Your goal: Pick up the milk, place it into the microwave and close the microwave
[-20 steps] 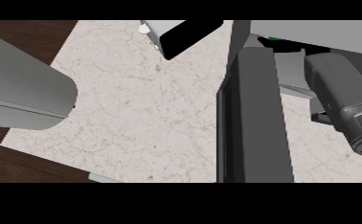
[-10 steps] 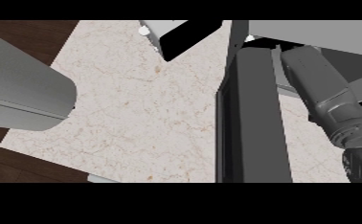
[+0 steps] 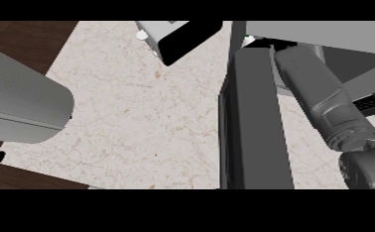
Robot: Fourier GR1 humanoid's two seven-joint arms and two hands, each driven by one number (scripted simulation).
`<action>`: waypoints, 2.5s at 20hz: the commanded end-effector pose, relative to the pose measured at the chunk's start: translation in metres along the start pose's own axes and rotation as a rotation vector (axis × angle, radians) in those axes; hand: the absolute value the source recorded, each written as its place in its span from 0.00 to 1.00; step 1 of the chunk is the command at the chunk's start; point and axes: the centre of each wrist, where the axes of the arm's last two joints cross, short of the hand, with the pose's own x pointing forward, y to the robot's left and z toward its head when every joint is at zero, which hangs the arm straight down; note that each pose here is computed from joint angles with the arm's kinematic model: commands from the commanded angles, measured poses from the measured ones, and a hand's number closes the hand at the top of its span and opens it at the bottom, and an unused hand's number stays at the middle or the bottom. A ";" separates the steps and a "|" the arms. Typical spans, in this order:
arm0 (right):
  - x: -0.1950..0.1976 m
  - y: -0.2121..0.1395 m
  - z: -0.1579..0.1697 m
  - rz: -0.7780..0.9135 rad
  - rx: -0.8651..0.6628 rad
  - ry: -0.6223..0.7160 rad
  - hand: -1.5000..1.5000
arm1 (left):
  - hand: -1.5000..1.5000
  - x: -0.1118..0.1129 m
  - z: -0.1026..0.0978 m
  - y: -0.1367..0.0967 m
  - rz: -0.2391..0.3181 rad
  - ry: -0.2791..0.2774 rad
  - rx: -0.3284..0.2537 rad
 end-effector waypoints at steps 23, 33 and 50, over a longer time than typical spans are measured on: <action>-0.066 -0.016 0.053 -0.380 0.052 0.016 0.00 | 0.00 -0.049 -0.010 -0.037 0.131 0.080 -0.215; -0.096 0.035 0.111 -0.672 0.151 0.053 0.00 | 0.00 -0.087 -0.029 -0.069 0.100 0.167 -0.348; -0.177 -0.015 0.273 -0.591 0.126 0.170 0.00 | 1.00 -0.151 -0.082 -0.090 -0.008 0.227 -0.372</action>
